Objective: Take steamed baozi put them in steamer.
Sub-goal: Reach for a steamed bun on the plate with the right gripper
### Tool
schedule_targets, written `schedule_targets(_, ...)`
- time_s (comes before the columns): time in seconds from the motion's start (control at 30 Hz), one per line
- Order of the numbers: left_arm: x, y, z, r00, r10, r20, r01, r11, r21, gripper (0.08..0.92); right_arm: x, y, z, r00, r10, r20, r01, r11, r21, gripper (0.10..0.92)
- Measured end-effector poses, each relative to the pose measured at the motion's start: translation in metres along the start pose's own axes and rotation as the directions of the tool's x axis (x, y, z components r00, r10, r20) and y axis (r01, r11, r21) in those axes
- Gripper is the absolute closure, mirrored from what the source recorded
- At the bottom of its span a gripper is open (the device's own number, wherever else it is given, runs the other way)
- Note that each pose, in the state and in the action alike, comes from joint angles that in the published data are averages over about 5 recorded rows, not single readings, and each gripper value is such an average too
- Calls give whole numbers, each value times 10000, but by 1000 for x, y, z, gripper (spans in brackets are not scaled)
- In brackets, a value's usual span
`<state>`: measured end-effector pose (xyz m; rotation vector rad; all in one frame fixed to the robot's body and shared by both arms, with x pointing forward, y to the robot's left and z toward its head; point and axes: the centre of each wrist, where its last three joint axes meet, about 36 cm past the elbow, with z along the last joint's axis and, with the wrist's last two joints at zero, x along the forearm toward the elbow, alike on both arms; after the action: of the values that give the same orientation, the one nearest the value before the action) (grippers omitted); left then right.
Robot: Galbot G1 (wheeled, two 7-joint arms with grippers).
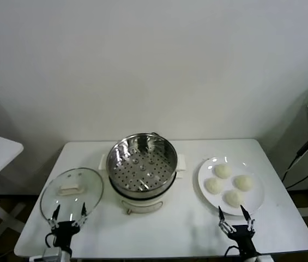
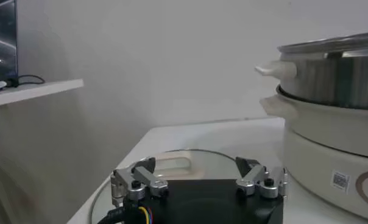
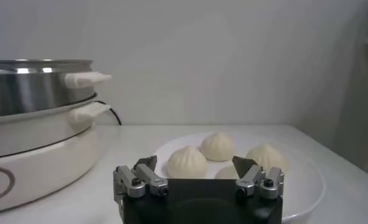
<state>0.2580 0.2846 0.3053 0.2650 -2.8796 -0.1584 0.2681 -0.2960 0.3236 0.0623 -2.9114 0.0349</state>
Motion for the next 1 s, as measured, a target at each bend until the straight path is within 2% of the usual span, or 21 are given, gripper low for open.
schedule_targets(0.37,-1,-2,0,9998,168,100,-167,9998,-86,177,-60,-24,-73,9982,-255,-534,296,9966,767,200)
schedule_targets(0.6,-2,-2,1,9995,270,151,-267,9995,-161,177,-110,-46,-127,9881,-744,-1344,1026,9709,2166,200)
schedule_targets(0.8,-3,0,1,9992,332,203,-327,9992,-234,177,-148,-64,-174,9581,-1389,-2506,2312,8915,3896,200)
schedule_targets(1.0,-5,1,1,9990,353,280,-346,9991,-264,177,-185,-82,-215,9039,-1896,-3835,3859,7483,5396,200)
